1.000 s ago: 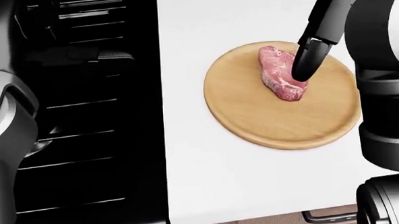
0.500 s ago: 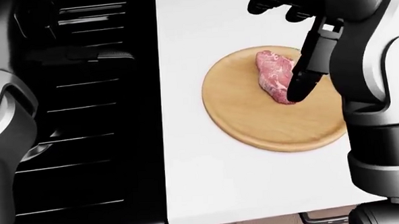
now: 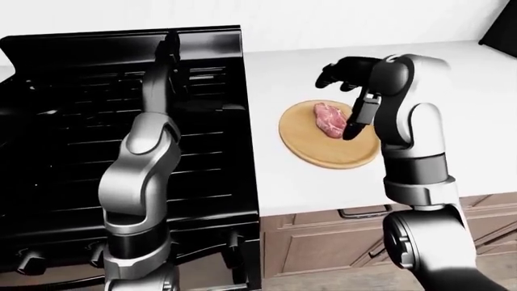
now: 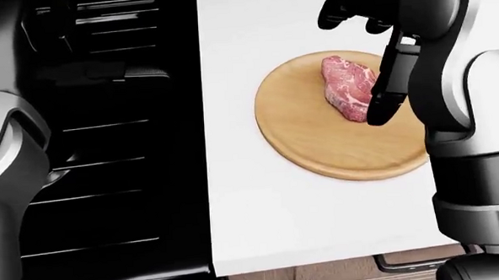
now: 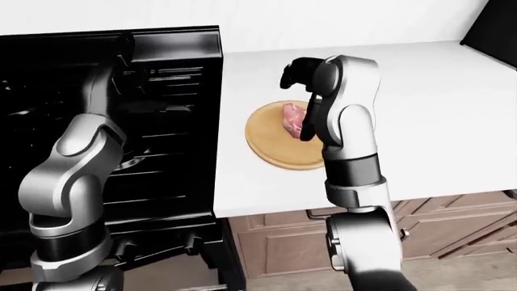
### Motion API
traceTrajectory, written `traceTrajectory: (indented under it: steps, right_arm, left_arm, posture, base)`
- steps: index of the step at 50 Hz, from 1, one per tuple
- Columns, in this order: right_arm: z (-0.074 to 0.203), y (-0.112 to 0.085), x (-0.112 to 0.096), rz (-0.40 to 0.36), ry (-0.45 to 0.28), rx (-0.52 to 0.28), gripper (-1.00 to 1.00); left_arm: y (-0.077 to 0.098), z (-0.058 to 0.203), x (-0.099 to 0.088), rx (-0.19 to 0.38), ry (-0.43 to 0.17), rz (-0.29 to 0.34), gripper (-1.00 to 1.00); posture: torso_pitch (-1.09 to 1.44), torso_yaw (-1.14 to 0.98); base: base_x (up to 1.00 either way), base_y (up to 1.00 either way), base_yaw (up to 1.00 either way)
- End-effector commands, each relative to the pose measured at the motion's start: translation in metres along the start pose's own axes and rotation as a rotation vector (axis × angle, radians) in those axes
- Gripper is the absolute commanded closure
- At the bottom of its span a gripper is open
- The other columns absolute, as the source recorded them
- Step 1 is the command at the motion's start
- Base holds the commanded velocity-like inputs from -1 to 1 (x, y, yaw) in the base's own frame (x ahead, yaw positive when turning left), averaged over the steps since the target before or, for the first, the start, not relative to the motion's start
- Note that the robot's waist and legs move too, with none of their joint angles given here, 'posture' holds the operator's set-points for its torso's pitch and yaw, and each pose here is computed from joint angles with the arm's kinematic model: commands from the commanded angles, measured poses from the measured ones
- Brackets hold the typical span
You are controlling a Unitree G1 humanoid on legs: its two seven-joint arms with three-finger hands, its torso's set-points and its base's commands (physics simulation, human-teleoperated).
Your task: Pick the steak from the plate and place it in the pan.
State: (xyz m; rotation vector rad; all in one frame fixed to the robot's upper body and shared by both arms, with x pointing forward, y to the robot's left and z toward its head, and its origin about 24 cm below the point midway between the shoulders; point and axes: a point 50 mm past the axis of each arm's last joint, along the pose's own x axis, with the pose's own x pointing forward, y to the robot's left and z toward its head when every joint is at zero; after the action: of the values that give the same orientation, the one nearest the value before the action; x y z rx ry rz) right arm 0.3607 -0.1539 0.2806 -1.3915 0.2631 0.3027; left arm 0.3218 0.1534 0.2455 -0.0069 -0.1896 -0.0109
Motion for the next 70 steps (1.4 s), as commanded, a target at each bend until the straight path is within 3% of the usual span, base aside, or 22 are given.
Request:
traceTrajectory:
  steps: [1,22,27,70]
  right_arm:
    - [0.004,-0.018,-0.011,-0.094,-0.014,-0.013,-0.55]
    - [0.006,-0.002,0.008,-0.078,-0.007,-0.018,-0.53]
    - [0.006,-0.001,0.009,-0.083,-0.004,-0.017,-0.42]
    - [0.0,0.005,0.024,-0.077,0.014,-0.005,-0.48]
  left_arm:
    - [-0.001,0.019,-0.002,0.0,-0.092,-0.003,-1.0]
    - [0.0,0.021,-0.003,0.0,-0.092,-0.003,-1.0]
    - [0.0,0.021,-0.002,0.0,-0.092,-0.004,-1.0]
    - [-0.001,0.021,-0.002,-0.002,-0.09,-0.005,-1.0]
  posture:
    - [0.0,0.0]
    - [0.0,0.0]
    - [0.0,0.0]
    - [0.0,0.0]
  base:
    - [0.0,0.0,0.0]
    - [0.0,0.0,0.0]
    - [0.0,0.0,0.0]
    - [0.0,0.0,0.0]
